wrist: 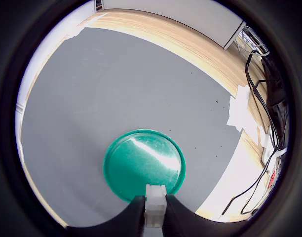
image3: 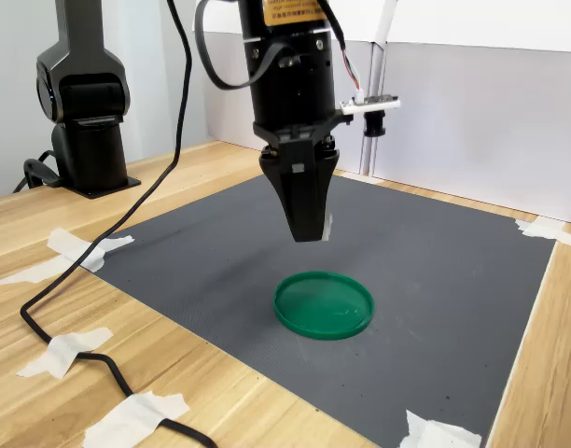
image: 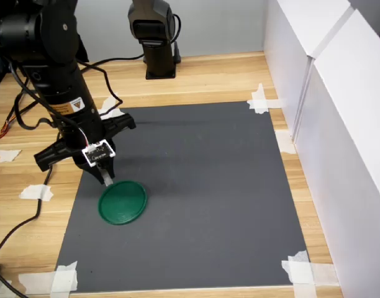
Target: Grasp a white terminal and put it on the green lid.
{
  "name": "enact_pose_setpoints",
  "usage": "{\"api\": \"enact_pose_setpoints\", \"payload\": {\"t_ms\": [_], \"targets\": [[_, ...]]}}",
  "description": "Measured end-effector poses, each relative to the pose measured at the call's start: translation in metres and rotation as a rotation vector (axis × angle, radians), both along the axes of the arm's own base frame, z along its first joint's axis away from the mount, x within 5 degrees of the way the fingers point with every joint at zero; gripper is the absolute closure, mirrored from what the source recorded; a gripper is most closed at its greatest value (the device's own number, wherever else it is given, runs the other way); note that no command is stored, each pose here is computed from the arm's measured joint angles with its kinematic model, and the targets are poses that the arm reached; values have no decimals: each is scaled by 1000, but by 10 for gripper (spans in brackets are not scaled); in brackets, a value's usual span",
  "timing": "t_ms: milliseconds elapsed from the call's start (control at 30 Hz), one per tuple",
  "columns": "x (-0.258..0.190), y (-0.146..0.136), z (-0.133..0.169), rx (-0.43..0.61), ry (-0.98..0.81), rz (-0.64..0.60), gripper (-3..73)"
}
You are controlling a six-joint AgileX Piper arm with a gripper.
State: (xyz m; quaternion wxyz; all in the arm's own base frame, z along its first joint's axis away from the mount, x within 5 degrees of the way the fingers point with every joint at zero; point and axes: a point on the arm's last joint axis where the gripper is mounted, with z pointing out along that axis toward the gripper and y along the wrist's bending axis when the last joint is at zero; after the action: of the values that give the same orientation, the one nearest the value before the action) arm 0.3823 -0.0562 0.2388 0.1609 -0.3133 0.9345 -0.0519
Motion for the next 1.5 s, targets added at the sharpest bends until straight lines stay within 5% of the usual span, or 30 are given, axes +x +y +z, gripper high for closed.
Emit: {"api": "enact_pose_setpoints", "payload": {"t_ms": [967, 1100, 1367, 1500], "targets": [[15, 11, -50, -13, 99, 49, 595], [15, 11, -50, -18, 95, 65, 523], [16, 10, -45, -30, 59, 82, 208], [16, 10, -24, -42, -26, 78, 152]]}}
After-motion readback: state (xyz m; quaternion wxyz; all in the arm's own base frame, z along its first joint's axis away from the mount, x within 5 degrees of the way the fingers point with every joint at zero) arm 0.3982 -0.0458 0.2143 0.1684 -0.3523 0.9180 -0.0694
